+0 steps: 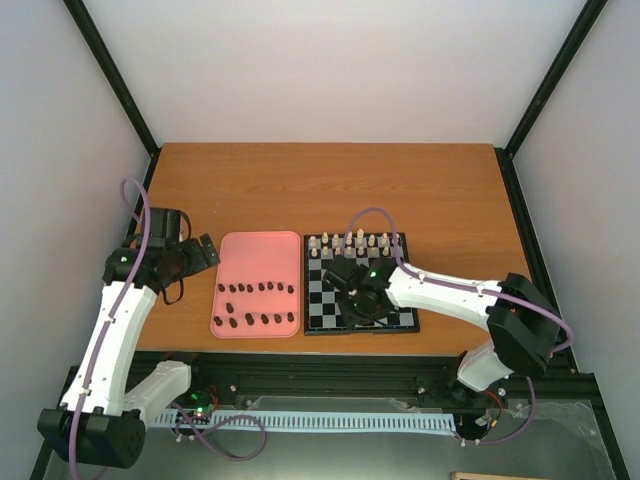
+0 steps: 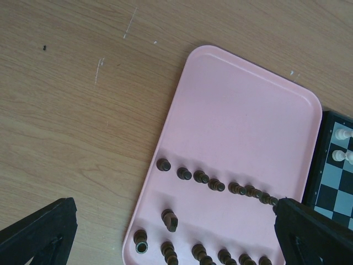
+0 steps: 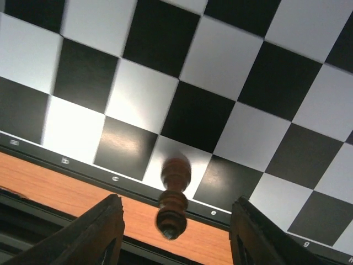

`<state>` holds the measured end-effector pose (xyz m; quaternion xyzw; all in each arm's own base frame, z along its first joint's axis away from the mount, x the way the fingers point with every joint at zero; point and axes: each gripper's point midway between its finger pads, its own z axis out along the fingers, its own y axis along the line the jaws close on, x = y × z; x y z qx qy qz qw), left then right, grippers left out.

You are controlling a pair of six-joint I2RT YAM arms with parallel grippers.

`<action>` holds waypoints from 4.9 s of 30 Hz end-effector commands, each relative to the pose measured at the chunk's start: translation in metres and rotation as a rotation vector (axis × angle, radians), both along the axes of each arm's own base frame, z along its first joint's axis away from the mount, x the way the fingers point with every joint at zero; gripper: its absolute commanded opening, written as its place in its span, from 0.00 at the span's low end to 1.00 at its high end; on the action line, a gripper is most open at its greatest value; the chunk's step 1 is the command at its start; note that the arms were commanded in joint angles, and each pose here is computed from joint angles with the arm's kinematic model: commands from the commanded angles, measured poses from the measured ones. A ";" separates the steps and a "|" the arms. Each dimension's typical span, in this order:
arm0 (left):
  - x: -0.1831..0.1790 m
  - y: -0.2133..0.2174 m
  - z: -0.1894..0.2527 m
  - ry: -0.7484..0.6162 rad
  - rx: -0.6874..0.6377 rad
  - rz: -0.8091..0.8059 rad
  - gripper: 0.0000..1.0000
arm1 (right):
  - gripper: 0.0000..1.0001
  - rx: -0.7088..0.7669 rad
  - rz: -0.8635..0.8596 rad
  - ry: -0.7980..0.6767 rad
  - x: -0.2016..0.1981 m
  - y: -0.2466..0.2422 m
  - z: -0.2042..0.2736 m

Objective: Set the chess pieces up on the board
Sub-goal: Place the chess piece on the chessboard, then pick up the chess piece from the storage box, then place the chess piece on the chessboard.

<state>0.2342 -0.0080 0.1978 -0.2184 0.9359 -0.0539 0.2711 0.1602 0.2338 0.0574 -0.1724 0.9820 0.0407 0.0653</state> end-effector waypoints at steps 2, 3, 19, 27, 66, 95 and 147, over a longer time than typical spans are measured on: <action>-0.001 0.002 0.006 -0.029 -0.002 0.004 1.00 | 0.58 0.102 0.046 -0.083 0.018 0.025 0.050; -0.001 0.002 0.006 -0.028 -0.001 0.005 1.00 | 0.59 0.116 0.058 -0.087 0.020 0.030 0.057; 0.004 0.001 0.009 -0.034 0.003 -0.005 1.00 | 0.48 0.174 0.237 -0.124 0.086 0.146 0.066; 0.005 0.001 0.009 -0.030 0.002 -0.005 1.00 | 0.43 0.142 0.297 -0.061 0.094 0.170 0.023; -0.001 0.004 -0.003 0.010 0.019 0.003 1.00 | 0.03 0.174 0.330 -0.019 0.100 0.181 0.007; 0.001 0.001 -0.010 0.016 0.002 -0.004 1.00 | 0.03 0.072 0.229 -0.011 0.049 0.103 0.012; -0.004 0.002 -0.016 0.035 0.009 0.000 1.00 | 0.09 0.035 0.299 0.063 0.026 0.112 -0.026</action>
